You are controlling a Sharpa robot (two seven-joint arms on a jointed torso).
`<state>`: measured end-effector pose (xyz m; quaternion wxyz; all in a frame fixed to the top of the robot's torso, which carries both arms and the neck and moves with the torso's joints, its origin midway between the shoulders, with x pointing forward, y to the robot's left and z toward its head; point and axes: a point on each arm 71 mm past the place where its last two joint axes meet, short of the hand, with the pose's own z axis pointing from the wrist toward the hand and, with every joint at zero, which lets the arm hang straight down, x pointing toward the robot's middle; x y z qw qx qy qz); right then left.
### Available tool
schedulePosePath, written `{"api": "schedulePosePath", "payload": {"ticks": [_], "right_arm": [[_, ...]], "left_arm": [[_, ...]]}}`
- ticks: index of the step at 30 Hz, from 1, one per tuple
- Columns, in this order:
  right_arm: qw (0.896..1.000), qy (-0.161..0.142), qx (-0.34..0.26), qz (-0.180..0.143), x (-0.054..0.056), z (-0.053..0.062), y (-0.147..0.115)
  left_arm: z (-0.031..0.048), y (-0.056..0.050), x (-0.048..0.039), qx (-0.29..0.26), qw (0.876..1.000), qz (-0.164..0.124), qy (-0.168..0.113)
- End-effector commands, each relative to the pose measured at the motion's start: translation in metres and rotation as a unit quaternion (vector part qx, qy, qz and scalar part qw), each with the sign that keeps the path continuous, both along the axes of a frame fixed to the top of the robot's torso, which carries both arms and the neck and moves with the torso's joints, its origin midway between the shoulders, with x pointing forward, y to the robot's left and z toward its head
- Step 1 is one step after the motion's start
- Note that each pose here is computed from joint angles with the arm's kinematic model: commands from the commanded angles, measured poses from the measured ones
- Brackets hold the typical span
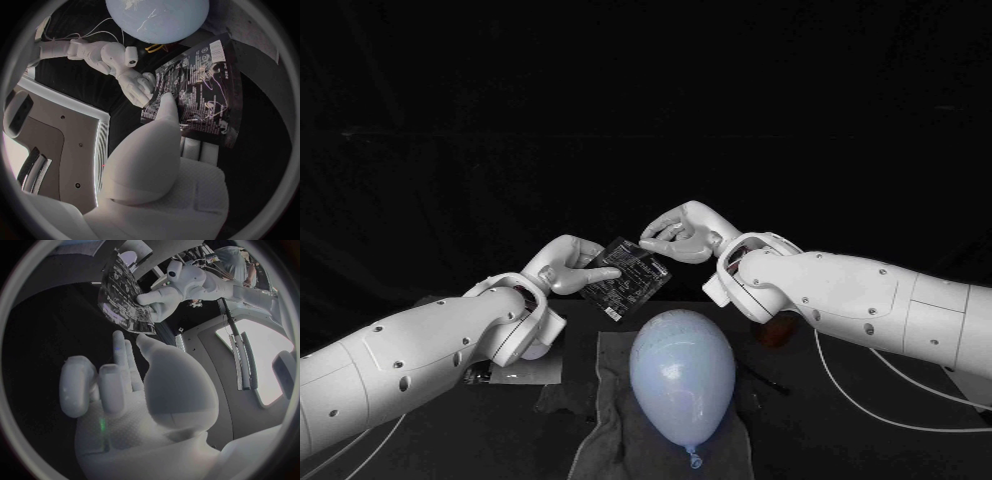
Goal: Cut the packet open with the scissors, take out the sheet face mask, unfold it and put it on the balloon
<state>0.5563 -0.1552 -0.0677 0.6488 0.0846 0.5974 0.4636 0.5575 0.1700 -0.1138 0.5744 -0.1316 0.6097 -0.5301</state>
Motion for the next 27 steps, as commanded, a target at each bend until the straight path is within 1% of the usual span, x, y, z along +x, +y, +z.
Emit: {"api": "schedulePosePath", "payload": {"ticks": [1,27], "right_arm": [[1.0,0.0,-0.001,0.011,-0.0008,-0.0001,0.0026],[1.0,0.011,-0.012,0.022,-0.0003,-0.0042,0.0059]], "left_arm": [[0.0016,-0.003,-0.0009,-0.004,1.0,-0.008,-0.001],[0.0011,-0.0027,-0.0008,-0.005,1.0,-0.008,0.004]]}}
